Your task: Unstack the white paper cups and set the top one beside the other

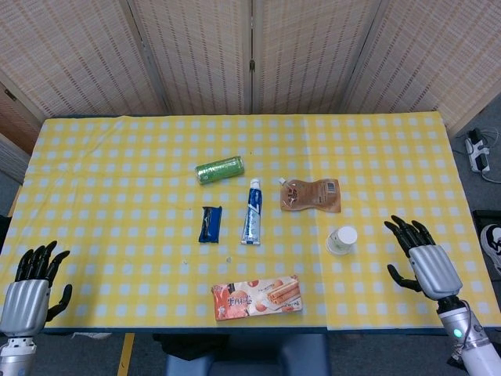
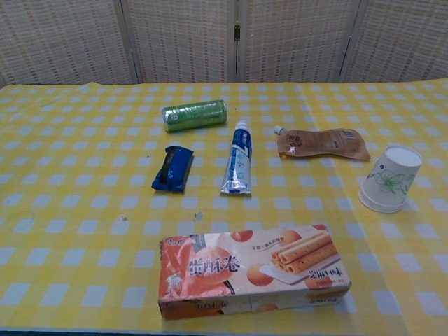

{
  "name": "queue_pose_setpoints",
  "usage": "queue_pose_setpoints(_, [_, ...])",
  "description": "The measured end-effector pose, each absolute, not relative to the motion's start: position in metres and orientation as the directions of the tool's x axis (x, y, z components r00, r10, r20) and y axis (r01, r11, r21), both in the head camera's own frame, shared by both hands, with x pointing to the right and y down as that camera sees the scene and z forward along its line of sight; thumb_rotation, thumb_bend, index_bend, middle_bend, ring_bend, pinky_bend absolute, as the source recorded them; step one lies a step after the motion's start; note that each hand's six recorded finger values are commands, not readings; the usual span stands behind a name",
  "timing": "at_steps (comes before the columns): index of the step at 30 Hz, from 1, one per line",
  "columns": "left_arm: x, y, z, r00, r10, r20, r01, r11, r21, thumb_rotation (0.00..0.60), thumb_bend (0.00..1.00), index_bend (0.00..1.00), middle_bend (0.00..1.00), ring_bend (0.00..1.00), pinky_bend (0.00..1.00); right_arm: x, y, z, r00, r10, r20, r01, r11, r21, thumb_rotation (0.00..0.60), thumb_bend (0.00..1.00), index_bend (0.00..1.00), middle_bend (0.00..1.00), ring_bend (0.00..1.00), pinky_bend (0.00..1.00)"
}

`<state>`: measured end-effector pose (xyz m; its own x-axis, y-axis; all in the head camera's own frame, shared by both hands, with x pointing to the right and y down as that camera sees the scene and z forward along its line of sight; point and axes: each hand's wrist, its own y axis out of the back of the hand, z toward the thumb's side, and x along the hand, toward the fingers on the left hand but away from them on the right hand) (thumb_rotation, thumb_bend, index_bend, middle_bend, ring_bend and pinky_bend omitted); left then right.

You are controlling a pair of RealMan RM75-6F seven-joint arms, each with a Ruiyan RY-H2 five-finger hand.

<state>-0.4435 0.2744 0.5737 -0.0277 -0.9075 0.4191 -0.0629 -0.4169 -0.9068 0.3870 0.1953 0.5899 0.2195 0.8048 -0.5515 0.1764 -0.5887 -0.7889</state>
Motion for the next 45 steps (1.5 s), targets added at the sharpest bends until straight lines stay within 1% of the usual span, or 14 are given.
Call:
queue_pose_setpoints(6, [-0.443, 0.275, 0.574, -0.032, -0.906, 0.421, -0.066, -0.419, -0.906, 0.600, 0.49, 0.21, 0.07, 0.05, 0.00, 0.371, 0.176, 0.614, 0.232, 0.740, -0.631, 0.157, -0.669, -0.726, 0.600, 0.31, 0.09, 0.04, 0.10, 0.02])
queue_pose_setpoints(11, [-0.444, 0.276, 0.575, -0.037, -0.903, 0.428, -0.064, -0.425, -0.903, 0.600, 0.49, 0.21, 0.07, 0.05, 0.00, 0.354, 0.156, 0.636, 0.249, 0.670, -0.700, 0.126, -0.739, -0.662, 0.600, 0.31, 0.09, 0.04, 0.09, 0.02])
queue_pose_setpoints(14, [-0.446, 0.277, 0.575, -0.045, -0.902, 0.430, -0.063, -0.427, -0.902, 0.600, 0.49, 0.21, 0.07, 0.05, 0.00, 0.344, 0.145, 0.644, 0.258, 0.641, -0.723, 0.092, -0.761, -0.642, 0.600, 0.31, 0.13, 0.04, 0.09, 0.02])
queue_pose_setpoints(15, [-0.446, 0.277, 0.575, -0.046, -0.901, 0.431, -0.062, -0.428, -0.902, 0.600, 0.49, 0.21, 0.07, 0.05, 0.00, 0.341, 0.142, 0.645, 0.258, 0.637, -0.726, 0.083, -0.764, -0.640, 0.600, 0.31, 0.17, 0.05, 0.09, 0.02])
queue_pose_setpoints(18, [-0.446, 0.277, 0.576, -0.048, -0.900, 0.434, -0.060, -0.431, -0.900, 0.600, 0.49, 0.21, 0.07, 0.05, 0.00, 0.336, 0.135, 0.650, 0.255, 0.626, -0.737, 0.066, -0.772, -0.632, 0.600, 0.31, 0.23, 0.06, 0.09, 0.02])
queue_pose_setpoints(20, [-0.446, 0.277, 0.576, -0.049, -0.899, 0.436, -0.060, -0.433, -0.900, 0.600, 0.49, 0.21, 0.07, 0.05, 0.00, 0.334, 0.133, 0.653, 0.252, 0.618, -0.744, 0.057, -0.777, -0.626, 0.600, 0.31, 0.24, 0.06, 0.09, 0.02])
queue_pose_setpoints(31, [-0.447, 0.277, 0.579, -0.051, -0.893, 0.446, -0.058, -0.443, -0.894, 0.600, 0.49, 0.21, 0.07, 0.05, 0.00, 0.331, 0.127, 0.663, 0.233, 0.608, -0.759, 0.053, -0.788, -0.614, 0.600, 0.31, 0.25, 0.06, 0.09, 0.02])
queue_pose_setpoints(38, [-0.448, 0.277, 0.580, -0.054, -0.893, 0.447, -0.058, -0.445, -0.894, 0.600, 0.49, 0.21, 0.07, 0.05, 0.00, 0.327, 0.123, 0.666, 0.231, 0.602, -0.765, 0.045, -0.792, -0.609, 0.600, 0.31, 0.30, 0.08, 0.09, 0.02])
queue_pose_setpoints(45, [-0.450, 0.278, 0.581, -0.058, -0.891, 0.450, -0.060, -0.446, -0.893, 0.600, 0.49, 0.21, 0.07, 0.05, 0.00, 0.324, 0.122, 0.667, 0.230, 0.598, -0.767, 0.045, -0.794, -0.606, 0.600, 0.31, 0.32, 0.09, 0.10, 0.02])
